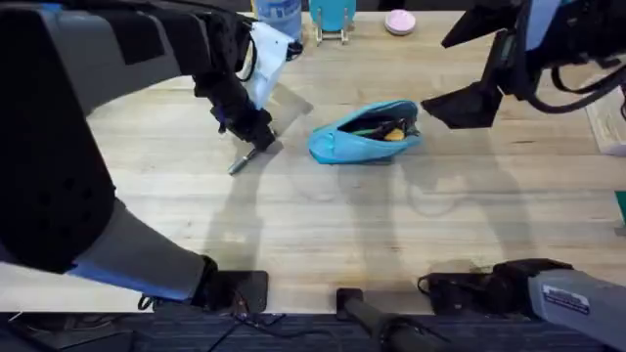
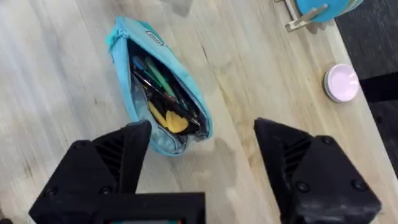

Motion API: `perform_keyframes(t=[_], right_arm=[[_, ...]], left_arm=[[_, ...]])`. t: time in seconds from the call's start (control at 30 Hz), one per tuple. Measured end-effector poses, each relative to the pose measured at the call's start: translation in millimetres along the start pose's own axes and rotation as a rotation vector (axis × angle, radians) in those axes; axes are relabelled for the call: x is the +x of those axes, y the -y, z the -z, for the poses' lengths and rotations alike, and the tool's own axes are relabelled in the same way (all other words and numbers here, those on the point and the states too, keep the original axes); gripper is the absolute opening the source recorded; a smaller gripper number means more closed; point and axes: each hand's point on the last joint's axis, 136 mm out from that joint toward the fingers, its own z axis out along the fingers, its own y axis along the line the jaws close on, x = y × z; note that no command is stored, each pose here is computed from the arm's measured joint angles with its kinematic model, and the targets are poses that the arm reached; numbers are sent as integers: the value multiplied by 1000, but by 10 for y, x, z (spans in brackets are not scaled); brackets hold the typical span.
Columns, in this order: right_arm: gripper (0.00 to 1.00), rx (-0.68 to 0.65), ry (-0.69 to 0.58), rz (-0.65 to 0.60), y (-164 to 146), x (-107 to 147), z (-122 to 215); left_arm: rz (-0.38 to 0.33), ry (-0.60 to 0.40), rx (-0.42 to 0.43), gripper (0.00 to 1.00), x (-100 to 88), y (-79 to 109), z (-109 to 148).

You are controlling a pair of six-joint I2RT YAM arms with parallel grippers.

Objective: Unzip the bag, pick up the pens from the table one at a time and place them inside, then zip the bag closed.

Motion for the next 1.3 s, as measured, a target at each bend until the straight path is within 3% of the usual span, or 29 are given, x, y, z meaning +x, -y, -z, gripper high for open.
perform_keyframes(t=[0.1, 0.7, 1.0, 1.13, 1.3], right_arm=[[997, 0, 0, 0, 0, 0, 0], [997, 0, 0, -3, 0, 0, 0], [997, -15, 24, -4, -27, -41, 1], [997, -19, 29, -4, -32, -50, 1], [997, -19, 29, -4, -33, -49, 1]], left_arm=[[25, -1, 0, 52, 1, 0, 6], [78, -8, 1, 41, 10, 3, 18], [82, -86, 9, 41, 99, 24, 90], [53, -33, -27, 41, -71, 17, 279], [-30, 102, -96, 41, -348, 130, 708]])
